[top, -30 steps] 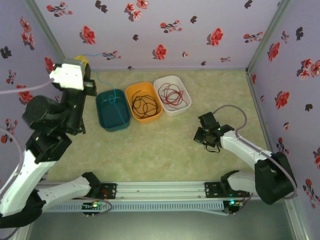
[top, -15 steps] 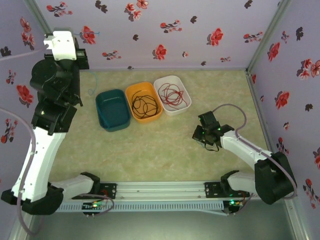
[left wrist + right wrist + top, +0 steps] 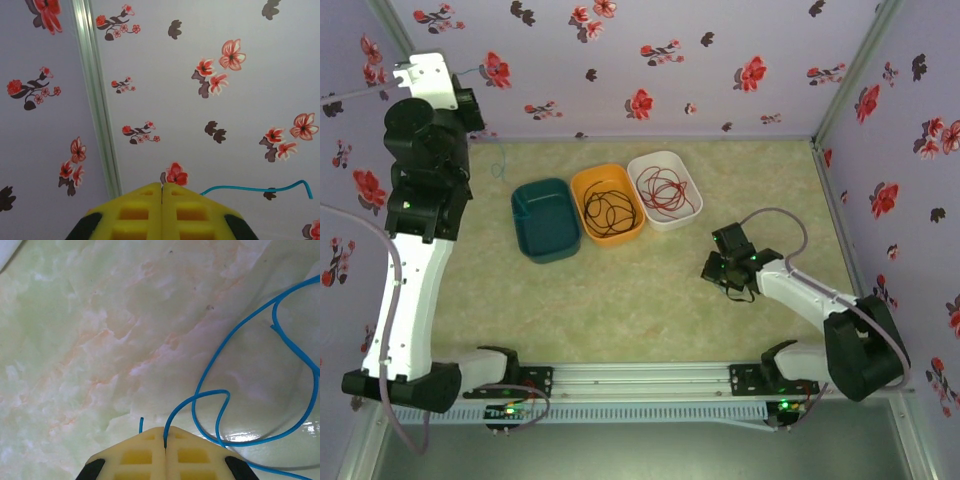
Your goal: Untangle the cables
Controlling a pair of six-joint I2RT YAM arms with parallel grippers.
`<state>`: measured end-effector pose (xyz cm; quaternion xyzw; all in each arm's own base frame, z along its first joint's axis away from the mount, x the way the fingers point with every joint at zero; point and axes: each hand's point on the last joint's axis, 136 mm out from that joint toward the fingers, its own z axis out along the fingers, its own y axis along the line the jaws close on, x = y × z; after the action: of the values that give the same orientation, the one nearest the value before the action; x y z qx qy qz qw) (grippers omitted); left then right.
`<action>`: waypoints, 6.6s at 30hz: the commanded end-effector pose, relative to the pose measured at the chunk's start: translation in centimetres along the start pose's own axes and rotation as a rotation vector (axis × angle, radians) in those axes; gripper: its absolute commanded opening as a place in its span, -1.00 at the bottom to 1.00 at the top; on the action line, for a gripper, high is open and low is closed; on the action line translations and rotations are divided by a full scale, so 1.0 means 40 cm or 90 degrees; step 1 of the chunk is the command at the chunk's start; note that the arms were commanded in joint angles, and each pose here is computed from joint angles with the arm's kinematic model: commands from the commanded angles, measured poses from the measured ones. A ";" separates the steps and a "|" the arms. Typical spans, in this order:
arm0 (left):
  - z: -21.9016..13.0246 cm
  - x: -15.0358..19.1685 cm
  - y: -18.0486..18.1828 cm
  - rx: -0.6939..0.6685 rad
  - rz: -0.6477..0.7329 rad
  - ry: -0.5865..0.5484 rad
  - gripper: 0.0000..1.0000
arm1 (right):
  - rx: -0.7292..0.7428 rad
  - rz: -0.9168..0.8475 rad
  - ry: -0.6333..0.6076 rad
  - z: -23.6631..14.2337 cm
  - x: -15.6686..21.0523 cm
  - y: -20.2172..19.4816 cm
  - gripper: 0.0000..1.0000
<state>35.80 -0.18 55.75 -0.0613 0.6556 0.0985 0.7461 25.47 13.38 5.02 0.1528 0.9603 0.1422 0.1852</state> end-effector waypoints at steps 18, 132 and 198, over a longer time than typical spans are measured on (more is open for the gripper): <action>0.053 0.245 -0.054 0.037 -0.083 0.136 -1.00 | -0.024 -0.027 -0.025 -0.029 -0.028 0.068 -1.00; -0.551 0.870 -1.131 0.715 -0.239 0.182 0.99 | -0.529 -0.113 -0.462 -0.942 -0.341 0.498 -1.00; -0.110 0.706 -0.006 -0.034 -0.166 0.344 -1.00 | -0.485 -0.453 0.034 -0.300 -0.080 0.968 -1.00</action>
<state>33.93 0.91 25.98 -0.1837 0.8250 0.0275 0.5337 33.24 43.29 29.31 -0.2376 0.8478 0.4098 0.2385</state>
